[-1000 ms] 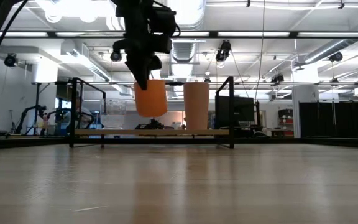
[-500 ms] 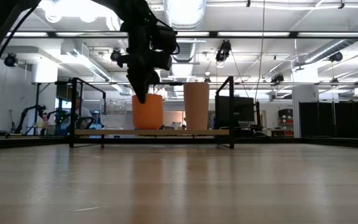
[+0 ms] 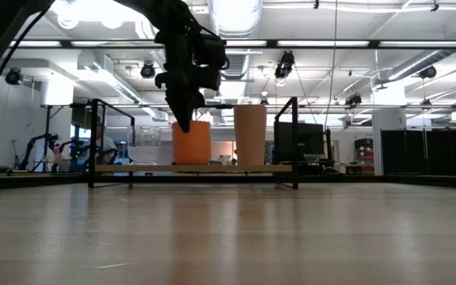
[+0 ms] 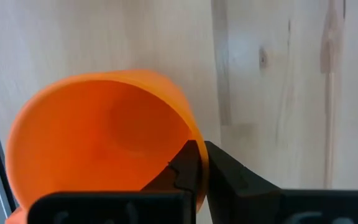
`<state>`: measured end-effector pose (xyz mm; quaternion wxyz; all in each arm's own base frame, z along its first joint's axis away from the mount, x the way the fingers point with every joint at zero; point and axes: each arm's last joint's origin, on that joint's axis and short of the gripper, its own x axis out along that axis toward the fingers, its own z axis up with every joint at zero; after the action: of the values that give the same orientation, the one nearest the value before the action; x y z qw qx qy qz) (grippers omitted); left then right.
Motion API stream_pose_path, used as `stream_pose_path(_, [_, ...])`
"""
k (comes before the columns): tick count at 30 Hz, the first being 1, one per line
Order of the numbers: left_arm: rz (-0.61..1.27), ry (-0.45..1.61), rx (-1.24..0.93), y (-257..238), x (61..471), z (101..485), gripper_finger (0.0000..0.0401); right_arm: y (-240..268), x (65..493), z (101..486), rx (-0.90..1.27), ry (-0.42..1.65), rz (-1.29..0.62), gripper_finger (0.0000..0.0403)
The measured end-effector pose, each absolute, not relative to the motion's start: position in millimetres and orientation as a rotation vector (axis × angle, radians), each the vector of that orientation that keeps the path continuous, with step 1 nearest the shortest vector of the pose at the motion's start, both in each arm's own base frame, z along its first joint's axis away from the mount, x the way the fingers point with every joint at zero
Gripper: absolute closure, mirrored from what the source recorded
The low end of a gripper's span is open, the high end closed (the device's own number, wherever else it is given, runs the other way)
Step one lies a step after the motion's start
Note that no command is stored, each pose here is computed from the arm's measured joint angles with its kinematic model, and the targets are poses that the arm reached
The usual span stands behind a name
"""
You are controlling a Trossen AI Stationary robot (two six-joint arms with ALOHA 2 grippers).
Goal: Stack small to large cups/mugs on shelf
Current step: Put the orange mug on the shelf
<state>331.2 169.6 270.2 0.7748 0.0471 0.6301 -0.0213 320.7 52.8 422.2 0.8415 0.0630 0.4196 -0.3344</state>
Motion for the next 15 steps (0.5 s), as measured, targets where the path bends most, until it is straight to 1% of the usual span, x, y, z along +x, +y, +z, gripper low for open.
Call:
stream_pose_path(6, [-0.030,1.344,0.099,170.6,333.4,270.3,0.0395,52.8,320.7,422.2,0.133,0.887,-0.706,0.0394])
stream_pose_path(15, [-0.021,1.329,0.106,171.5,335.1,270.4,0.0335,52.7,320.7,422.2,0.131,0.888,-0.706,0.0394])
